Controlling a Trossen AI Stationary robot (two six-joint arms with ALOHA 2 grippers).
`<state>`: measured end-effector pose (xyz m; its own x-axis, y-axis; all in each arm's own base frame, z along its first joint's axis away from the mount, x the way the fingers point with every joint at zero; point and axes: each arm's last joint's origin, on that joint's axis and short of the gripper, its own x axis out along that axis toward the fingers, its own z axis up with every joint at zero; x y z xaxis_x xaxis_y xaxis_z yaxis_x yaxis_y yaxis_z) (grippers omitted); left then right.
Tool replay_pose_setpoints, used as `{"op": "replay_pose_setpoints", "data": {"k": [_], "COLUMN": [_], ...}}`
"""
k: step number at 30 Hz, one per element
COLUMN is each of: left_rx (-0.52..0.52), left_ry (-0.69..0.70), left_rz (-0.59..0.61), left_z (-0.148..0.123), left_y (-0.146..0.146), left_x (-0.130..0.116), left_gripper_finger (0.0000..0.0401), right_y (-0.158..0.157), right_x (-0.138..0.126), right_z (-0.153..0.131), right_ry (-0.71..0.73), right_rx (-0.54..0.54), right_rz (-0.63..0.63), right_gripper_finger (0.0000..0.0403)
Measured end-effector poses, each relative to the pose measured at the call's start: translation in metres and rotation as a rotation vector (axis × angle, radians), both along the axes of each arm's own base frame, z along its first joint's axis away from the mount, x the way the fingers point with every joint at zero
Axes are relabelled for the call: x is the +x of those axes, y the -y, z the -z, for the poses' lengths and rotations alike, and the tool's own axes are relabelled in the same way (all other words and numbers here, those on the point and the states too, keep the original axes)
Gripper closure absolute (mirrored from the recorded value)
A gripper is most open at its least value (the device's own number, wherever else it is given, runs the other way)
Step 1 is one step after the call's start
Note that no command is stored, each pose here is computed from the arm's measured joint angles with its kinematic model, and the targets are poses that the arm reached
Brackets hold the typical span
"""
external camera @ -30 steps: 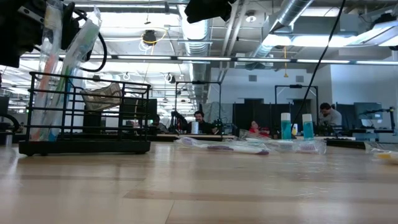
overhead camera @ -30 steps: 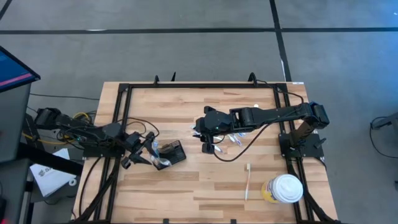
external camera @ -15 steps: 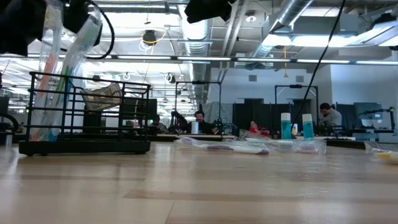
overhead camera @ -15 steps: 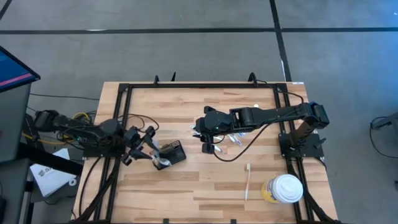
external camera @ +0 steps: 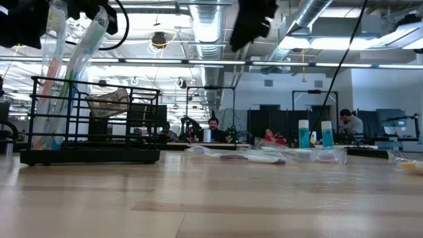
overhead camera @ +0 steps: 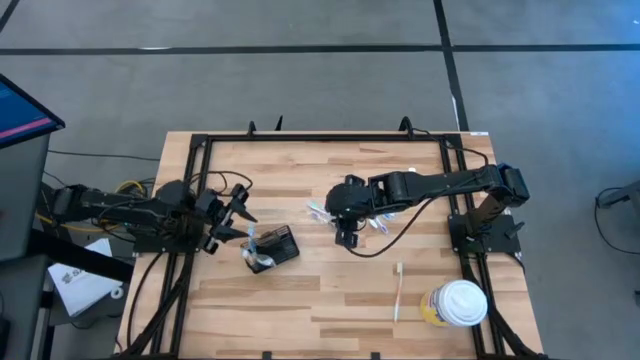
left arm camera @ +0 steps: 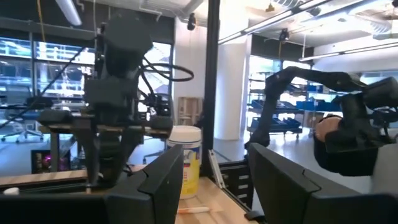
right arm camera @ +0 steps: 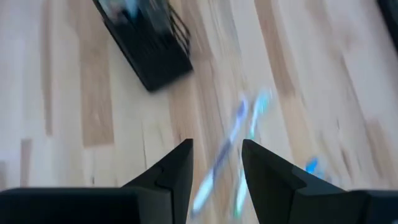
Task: Pick & Place toothbrushing station
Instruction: Put the left purple toothbrush into the top left section of the mesh organizer
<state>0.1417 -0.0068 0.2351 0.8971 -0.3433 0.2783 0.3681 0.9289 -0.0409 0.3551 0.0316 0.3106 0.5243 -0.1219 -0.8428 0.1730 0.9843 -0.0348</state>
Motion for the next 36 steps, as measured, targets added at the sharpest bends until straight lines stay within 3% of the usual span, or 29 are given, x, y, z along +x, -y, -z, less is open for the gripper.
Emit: {"op": "replay_pose_setpoints", "data": {"k": [5,13,30,36], "left_rx": [-0.004,-0.005,-0.006,-0.006], "left_ry": [-0.001,0.005,0.006,0.006], "left_rz": [-0.006,-0.007,-0.008,-0.008], "left_z": [0.0,-0.001,-0.001,-0.001], "left_y": [-0.001,-0.001,-0.001,-0.001], "left_x": [0.0,0.0,0.0,0.0], "left_gripper_finger": [0.0225,0.0225,0.0225,0.0225], "right_y": [-0.004,-0.008,-0.005,-0.005], "right_x": [-0.007,-0.022,-0.03,-0.029], "right_z": [0.01,0.07,0.136,0.161], "right_ry": [-0.065,-0.218,-0.177,-0.259], "right_rx": [0.039,0.064,0.118,0.106], "right_rz": [0.066,0.109,0.227,0.247], "right_gripper_finger": [0.0275,0.0275,0.0275,0.0275]}}
